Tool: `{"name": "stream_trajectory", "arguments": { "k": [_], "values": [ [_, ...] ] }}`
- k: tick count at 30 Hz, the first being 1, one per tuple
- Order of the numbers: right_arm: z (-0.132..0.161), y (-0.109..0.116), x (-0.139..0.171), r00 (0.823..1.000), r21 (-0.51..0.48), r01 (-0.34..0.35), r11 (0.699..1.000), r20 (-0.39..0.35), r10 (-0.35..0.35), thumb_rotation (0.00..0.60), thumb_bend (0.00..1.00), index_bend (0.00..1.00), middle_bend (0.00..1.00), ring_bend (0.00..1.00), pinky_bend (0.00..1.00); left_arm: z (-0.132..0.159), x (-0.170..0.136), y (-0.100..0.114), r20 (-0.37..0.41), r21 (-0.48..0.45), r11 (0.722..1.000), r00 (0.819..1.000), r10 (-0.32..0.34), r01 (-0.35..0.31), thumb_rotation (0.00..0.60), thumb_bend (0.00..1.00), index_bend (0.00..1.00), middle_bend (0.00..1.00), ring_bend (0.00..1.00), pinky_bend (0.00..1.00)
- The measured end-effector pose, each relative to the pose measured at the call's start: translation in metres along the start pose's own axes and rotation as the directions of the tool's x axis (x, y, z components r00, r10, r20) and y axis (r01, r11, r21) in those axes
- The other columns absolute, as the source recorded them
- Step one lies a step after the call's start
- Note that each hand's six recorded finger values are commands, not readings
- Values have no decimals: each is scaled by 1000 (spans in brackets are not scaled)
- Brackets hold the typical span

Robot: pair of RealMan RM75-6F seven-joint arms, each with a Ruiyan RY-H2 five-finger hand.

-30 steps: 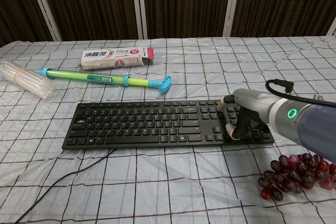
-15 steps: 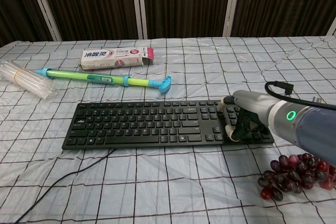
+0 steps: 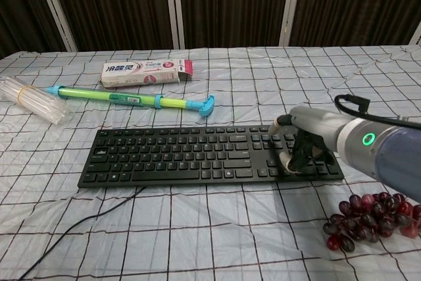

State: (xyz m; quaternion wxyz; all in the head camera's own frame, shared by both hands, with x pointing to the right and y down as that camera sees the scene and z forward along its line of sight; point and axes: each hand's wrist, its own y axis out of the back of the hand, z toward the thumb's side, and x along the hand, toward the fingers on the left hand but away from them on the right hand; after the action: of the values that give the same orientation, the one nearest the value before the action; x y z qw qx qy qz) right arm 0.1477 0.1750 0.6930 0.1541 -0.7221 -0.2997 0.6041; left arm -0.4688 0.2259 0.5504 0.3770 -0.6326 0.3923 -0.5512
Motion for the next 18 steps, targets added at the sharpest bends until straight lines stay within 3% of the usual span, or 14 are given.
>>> {"name": "stream_trajectory", "arguments": {
  "k": [5, 10, 12, 14, 18],
  "values": [
    [10, 32, 13, 987, -47, 125, 991, -93, -129, 600, 468, 124, 550, 530, 610, 0, -1, 1, 1, 2, 1000, 1000, 4, -4, 600, 79, 0, 0, 0, 0],
    [1, 70, 40, 944, -80, 261, 962, -188, -272, 600, 390, 100, 241, 162, 288, 1, -2, 1, 7, 5, 1000, 1000, 7, -7, 600, 80, 0, 0, 0, 0],
    [-9, 80, 53, 925, -84, 302, 950, -217, -313, 600, 350, 76, 160, 66, 230, 2, -2, 0, 9, 7, 1000, 1000, 6, -6, 600, 80, 0, 0, 0, 0],
    [-24, 90, 68, 905, -72, 342, 937, -244, -349, 600, 307, 47, 96, 14, 189, 3, -3, 0, 13, 10, 1000, 1000, 5, -5, 600, 80, 0, 0, 0, 0],
    [-62, 99, 99, 883, -5, 397, 918, -272, -383, 600, 221, 1, 1, 0, 70, 5, -4, -2, 17, 18, 1000, 1000, 3, -3, 600, 80, 0, 0, 0, 0]
  ]
}}
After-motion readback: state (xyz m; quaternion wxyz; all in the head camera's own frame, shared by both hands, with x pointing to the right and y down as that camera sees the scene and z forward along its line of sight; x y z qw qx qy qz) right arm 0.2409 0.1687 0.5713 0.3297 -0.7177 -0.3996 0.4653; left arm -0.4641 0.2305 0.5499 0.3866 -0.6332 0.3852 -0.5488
